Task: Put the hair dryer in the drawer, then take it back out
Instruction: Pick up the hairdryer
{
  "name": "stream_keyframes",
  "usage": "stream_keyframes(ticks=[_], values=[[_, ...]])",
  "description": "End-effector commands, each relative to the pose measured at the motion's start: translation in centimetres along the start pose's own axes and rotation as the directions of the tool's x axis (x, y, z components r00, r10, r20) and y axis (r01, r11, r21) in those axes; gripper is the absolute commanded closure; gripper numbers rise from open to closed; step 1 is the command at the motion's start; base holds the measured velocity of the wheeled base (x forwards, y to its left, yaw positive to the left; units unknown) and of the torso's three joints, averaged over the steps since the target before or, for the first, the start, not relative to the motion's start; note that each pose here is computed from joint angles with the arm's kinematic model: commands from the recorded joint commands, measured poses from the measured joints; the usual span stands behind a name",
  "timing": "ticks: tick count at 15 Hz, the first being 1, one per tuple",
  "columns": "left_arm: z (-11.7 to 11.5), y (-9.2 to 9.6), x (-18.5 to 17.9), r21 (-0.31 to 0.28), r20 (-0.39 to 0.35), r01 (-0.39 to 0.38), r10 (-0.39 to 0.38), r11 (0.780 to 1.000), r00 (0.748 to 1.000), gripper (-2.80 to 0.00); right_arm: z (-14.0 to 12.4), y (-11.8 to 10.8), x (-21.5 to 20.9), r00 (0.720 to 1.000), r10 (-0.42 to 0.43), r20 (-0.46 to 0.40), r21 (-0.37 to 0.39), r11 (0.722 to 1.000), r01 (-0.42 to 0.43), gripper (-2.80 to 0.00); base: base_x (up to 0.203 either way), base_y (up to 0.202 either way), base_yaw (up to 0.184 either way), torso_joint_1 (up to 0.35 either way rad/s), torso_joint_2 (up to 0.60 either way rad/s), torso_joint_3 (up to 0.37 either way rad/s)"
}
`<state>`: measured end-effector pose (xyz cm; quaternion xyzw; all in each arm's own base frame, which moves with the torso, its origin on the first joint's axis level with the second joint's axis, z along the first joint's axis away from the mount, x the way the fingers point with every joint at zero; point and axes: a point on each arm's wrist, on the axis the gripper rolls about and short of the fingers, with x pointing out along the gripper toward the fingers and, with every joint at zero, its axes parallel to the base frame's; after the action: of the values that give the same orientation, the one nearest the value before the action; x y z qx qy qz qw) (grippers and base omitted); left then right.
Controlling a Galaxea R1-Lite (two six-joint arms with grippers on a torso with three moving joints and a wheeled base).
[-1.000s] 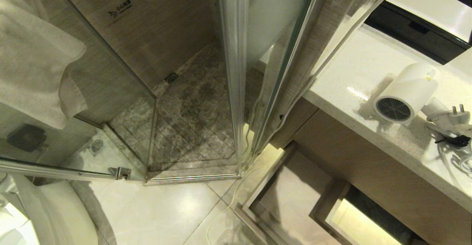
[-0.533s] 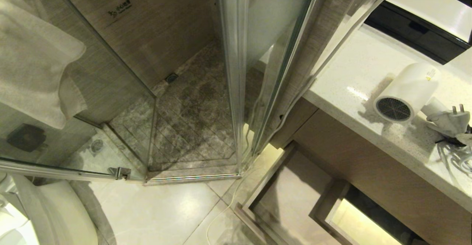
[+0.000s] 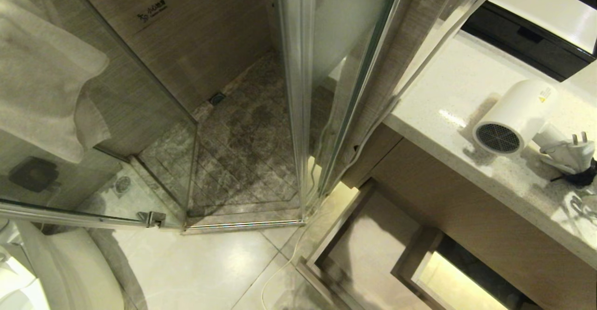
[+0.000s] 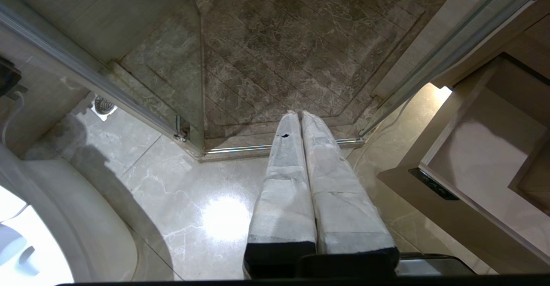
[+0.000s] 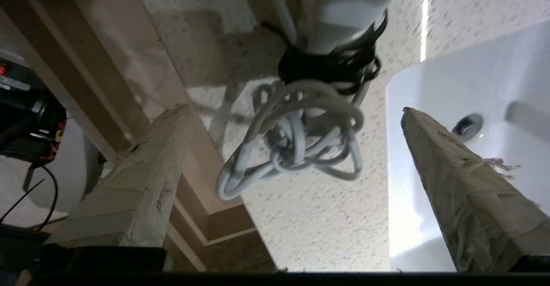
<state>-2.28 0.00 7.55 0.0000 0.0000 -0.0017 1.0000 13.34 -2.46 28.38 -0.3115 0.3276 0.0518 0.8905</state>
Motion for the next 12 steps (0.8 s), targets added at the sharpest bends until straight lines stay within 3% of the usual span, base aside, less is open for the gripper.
stream_keyframes(ticks=[1, 7, 12], values=[[0.0, 0.0, 0.0, 0.0, -0.002, 0.0, 0.0, 1.0, 1.0, 0.0, -0.7, 0.6, 0.1, 1.0, 0.016, -0.019, 0.009, 1.0, -0.016, -2.8, 0.0, 0.0, 0.0, 0.0, 0.0, 0.0], [0.0, 0.0, 0.0, 0.0, -0.001, 0.0, 0.0, 1.0, 1.0, 0.0, -0.5, 0.7, 1.7, 0.995, 0.091, 0.046, 0.008, 0.996, -0.091, -2.8, 0.0, 0.0, 0.0, 0.0, 0.0, 0.0], [0.0, 0.0, 0.0, 0.0, -0.002, 0.0, 0.0, 1.0, 1.0, 0.0, 0.4, -0.1, 2.6, 0.99, 0.074, 0.124, -0.037, 0.997, -0.069, -2.8, 0.0, 0.0, 0.0, 0.0, 0.0, 0.0]])
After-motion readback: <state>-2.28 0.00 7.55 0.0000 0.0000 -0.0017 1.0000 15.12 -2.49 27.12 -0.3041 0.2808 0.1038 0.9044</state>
